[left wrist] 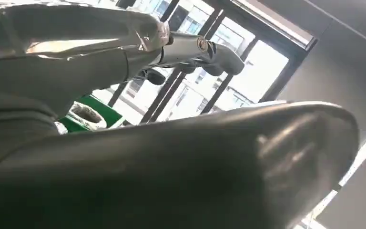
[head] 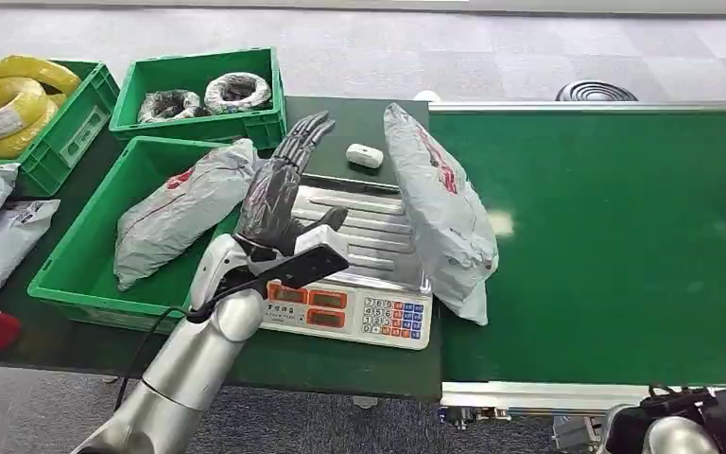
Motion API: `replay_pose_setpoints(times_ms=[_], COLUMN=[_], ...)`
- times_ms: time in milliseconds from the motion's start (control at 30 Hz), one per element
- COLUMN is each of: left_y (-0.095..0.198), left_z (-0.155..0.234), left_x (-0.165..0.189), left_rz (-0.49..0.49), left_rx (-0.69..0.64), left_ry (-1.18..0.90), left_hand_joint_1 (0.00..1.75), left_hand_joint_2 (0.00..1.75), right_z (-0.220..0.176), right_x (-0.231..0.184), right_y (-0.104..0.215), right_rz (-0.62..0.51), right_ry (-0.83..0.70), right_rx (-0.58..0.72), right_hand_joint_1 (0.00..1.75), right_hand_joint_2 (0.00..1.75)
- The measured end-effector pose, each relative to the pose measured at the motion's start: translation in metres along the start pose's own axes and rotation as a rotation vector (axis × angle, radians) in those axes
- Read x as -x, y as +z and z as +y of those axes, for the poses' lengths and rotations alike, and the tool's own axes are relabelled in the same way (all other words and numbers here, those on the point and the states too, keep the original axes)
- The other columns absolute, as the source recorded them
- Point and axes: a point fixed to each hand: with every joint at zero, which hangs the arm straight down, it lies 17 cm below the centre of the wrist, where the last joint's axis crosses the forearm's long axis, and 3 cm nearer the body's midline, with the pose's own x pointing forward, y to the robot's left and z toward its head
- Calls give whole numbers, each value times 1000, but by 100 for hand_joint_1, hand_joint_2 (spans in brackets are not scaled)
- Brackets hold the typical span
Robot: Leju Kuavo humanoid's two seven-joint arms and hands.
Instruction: Moved the parcel from conveyor to table for the left to box.
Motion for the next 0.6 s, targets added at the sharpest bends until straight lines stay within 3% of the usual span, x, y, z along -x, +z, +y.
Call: replay_pose_setpoints(times_ms=[233, 600], left_y=[8, 25], left_z=[9, 18], left_x=[14, 43], left_rz=[28, 82], left_rx=[-29, -53], left_ry=[-11, -90], left_hand_joint_1=[0, 0], left_hand_joint_2=[0, 0], right_z=[-3, 35], right_x=[6, 13], right_y=[7, 40], right_rz=[1, 4], right_ry=[42, 83], right_rx=[-28, -175], right_hand_joint_1=[0, 0], right_hand_joint_2=[175, 175])
